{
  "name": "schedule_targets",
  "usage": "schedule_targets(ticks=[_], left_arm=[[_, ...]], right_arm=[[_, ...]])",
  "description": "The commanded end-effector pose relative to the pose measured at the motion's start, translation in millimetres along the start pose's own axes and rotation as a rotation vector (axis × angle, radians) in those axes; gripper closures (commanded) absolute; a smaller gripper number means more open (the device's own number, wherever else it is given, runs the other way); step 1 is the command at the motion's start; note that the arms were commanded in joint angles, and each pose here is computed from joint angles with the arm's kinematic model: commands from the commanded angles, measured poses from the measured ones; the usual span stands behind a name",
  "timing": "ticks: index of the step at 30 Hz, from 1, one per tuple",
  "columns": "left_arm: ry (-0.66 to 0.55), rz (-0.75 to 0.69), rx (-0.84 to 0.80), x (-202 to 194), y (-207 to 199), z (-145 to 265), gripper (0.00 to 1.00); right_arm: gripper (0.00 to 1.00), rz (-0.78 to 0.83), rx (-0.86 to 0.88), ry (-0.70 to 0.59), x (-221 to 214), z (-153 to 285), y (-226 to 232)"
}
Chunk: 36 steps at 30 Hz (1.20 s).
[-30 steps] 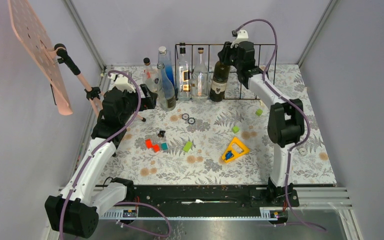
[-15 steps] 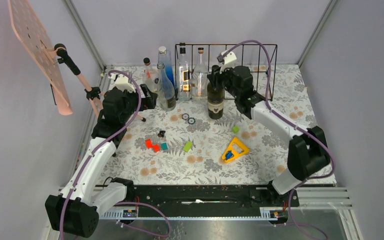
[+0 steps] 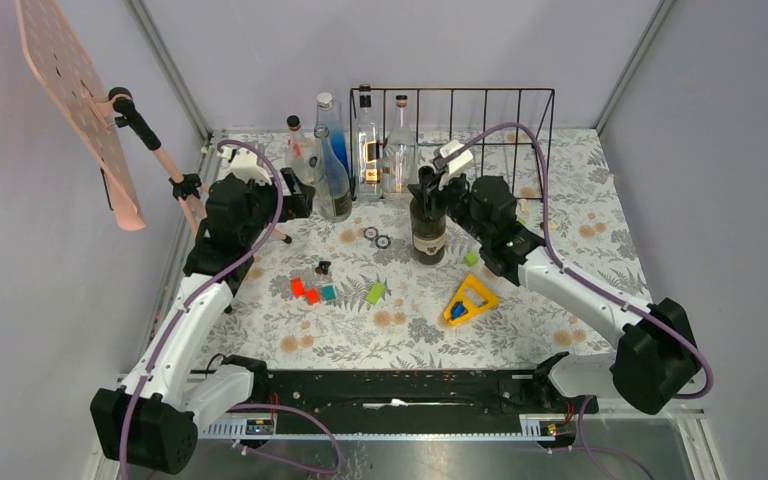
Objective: Take the wine bottle off the wine rack
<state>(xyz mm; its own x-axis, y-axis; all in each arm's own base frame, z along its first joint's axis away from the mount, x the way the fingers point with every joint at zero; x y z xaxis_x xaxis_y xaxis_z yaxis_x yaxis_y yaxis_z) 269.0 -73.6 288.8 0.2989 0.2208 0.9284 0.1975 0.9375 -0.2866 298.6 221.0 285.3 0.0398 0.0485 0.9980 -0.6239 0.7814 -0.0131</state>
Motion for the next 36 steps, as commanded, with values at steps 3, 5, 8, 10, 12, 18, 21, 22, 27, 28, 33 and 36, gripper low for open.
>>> schedule_targets(ticks=[3,5,8,10,12,18,21,22,27,28,33,36], left_arm=[[-0.049,-0.001,-0.014,13,-3,-3,0.12],[-0.047,-0.001,-0.013,12,-2,-3,0.12],[-0.043,0.001,-0.015,12,-2,-4,0.12],[-0.039,0.001,-0.017,11,-2,-4,0.12],[-0.039,0.001,-0.018,11,-3,-5,0.12],[-0.037,0.002,-0.015,10,-2,-6,0.12],[-0.034,0.000,-0.014,10,-2,-6,0.12],[-0.034,0.001,-0.013,10,-2,-6,0.12],[-0.034,-0.002,-0.010,11,-2,-5,0.12],[-0.035,-0.003,-0.010,11,-2,-4,0.12],[-0.047,-0.013,-0.009,13,-2,0,0.12],[-0.051,-0.017,-0.009,16,-3,4,0.12]], right_arm=[[1.00,-0.042,0.047,-0.265,46,14,24],[1.00,-0.072,0.065,-0.289,45,15,30],[1.00,-0.122,0.094,-0.302,36,16,38],[1.00,-0.128,0.111,-0.301,32,17,42],[1.00,-0.125,0.129,-0.288,25,17,45],[0.90,-0.092,0.168,-0.234,6,22,51],[0.73,-0.099,0.179,-0.223,0,28,52],[0.67,-0.102,0.179,-0.220,-2,30,52],[0.42,-0.099,0.196,-0.199,-6,36,53],[0.38,-0.098,0.202,-0.192,-6,37,54],[0.23,-0.098,0.225,-0.183,-2,43,56],[0.20,-0.104,0.216,-0.189,12,48,54]])
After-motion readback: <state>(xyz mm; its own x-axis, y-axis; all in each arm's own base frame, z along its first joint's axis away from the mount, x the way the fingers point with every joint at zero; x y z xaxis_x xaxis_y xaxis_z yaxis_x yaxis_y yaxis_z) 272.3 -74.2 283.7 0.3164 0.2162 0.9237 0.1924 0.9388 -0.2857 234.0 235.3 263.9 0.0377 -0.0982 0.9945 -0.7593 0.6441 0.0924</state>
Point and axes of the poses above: each gripper's point midway between its finger pads, its own z axis back along the fingers, its own y axis along the line the jaws close on, x = y × z, the point moved 8 cm from there along z, back along the fingers, and after that the axes turned 1 degree about -z, right-handed, at the moved point
